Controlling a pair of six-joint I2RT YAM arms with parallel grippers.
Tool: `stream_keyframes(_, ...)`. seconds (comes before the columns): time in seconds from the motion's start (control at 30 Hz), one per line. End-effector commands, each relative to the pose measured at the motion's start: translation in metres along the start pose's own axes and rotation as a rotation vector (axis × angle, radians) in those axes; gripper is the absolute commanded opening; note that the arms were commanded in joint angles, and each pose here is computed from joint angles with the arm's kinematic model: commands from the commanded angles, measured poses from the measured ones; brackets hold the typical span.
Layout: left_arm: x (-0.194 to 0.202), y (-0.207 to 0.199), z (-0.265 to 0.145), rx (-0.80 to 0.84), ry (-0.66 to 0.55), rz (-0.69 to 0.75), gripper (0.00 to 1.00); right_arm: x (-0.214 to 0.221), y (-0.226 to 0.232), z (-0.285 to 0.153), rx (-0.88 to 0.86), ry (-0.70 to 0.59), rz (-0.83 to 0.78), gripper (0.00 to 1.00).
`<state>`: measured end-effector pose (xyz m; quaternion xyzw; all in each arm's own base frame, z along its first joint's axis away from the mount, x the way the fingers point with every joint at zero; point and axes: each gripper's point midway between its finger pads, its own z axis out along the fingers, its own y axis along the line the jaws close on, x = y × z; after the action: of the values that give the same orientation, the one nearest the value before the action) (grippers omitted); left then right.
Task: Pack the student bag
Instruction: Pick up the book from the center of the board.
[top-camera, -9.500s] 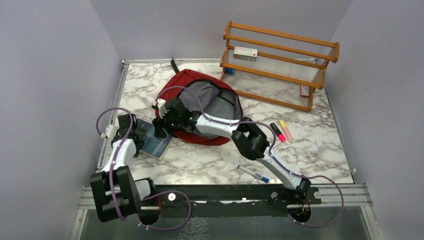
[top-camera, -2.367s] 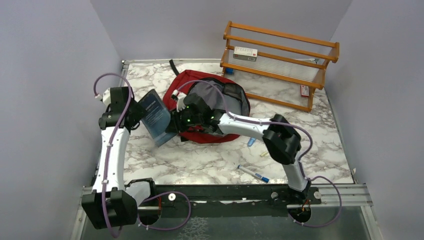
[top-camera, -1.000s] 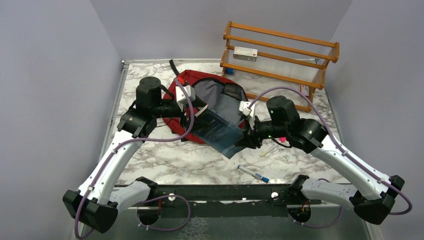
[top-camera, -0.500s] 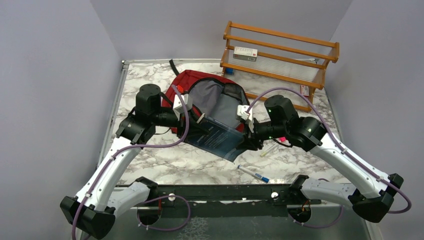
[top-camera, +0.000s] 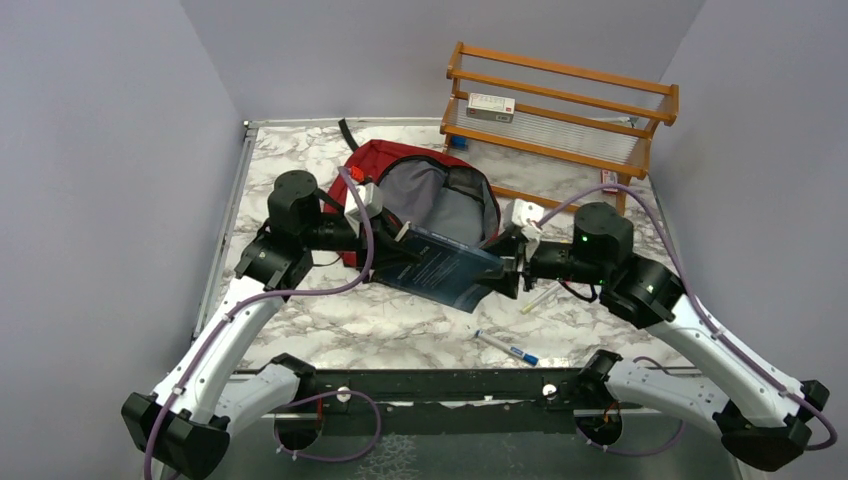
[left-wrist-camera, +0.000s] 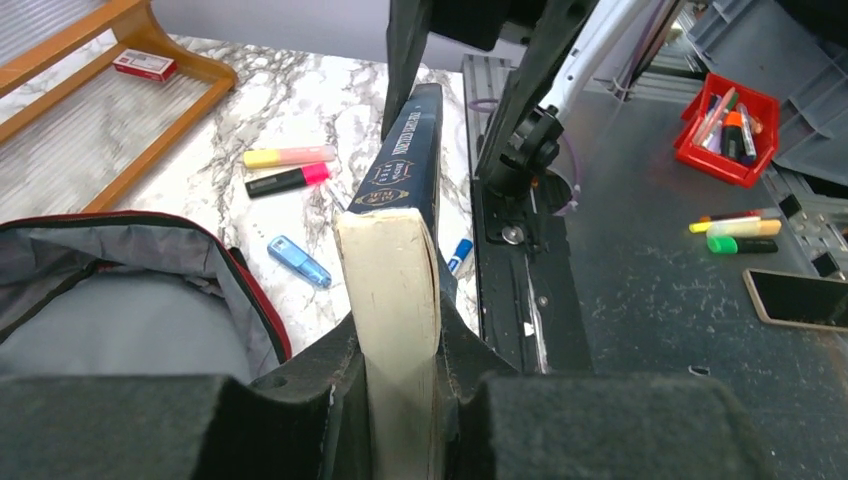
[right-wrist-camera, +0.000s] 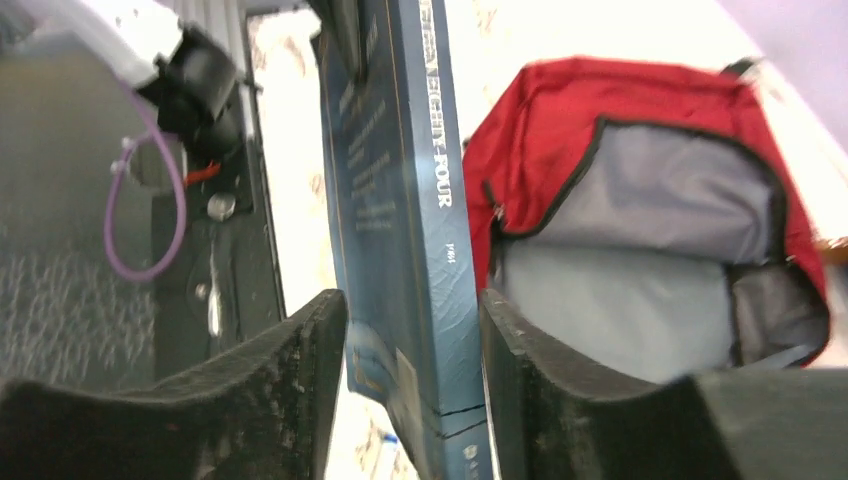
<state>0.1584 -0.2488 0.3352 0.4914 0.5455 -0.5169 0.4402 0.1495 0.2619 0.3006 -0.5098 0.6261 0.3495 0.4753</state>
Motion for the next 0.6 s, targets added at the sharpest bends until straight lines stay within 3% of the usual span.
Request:
stream_keyframes(0.0, -0.033, -0.008, -0.002, -0.012, -0.132, 0.117, 0.0, -0.054, -0.017, -0.01, 0.128, -0.264, -0.055, 0.6)
stream_keyframes(0.23, -0.056, -0.01, -0.007, -0.063, -0.253, 0.152, 0.0, -0.067, -0.025, -0.029, 0.236, -0.461, -0.021, 0.71)
stream_keyframes(0.57, -0.077, -0.032, -0.016, -0.056, -0.303, 0.247, 0.0, -0.066, -0.053, -0.054, 0.45, -0.607, 0.044, 0.74)
